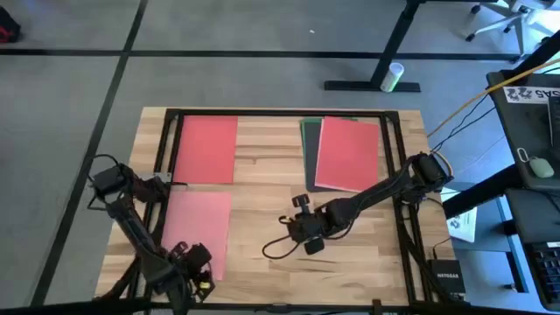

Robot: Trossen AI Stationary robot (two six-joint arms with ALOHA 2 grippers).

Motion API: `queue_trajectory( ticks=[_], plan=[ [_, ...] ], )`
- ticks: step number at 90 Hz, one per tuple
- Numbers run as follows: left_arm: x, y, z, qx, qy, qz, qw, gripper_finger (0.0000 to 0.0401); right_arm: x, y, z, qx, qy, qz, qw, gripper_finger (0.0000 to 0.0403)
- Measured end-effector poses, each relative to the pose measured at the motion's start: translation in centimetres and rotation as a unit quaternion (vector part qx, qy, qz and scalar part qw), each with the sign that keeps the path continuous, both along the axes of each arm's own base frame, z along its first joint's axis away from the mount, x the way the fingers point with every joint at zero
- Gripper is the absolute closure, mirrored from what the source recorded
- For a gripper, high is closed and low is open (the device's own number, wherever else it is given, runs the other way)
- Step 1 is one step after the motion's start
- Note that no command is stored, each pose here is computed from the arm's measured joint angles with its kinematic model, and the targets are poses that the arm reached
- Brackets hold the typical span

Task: Organize paper
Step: Stack the red paper on top of the red papers

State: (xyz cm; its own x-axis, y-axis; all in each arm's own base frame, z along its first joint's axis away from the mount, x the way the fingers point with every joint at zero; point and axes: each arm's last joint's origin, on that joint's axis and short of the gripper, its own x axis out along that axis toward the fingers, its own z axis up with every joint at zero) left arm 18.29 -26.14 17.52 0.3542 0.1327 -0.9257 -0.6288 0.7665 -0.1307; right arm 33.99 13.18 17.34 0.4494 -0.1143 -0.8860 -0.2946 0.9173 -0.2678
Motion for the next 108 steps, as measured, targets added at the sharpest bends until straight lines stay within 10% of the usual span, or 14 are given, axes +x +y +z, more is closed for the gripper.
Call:
queue_trajectory(
  ticks=[39,75,108],
  plan=[
    [5.1,4.8,0.1,0.125,0.018,-0.105,0.986,0.0391,-3.0,-0.1,2.8,-0.098,-0.001,-0.056,0.994,0.0402],
    [8.6,6.9,-0.2,0.164,-0.031,-0.186,0.968,0.0401,-6.0,-1.8,3.7,-0.111,-0.015,-0.116,0.987,0.0402],
    [10.5,11.2,-2.0,0.106,-0.185,-0.231,0.949,0.0401,-11.6,-4.3,2.4,0.011,-0.146,-0.172,0.974,0.0403]
  ],
)
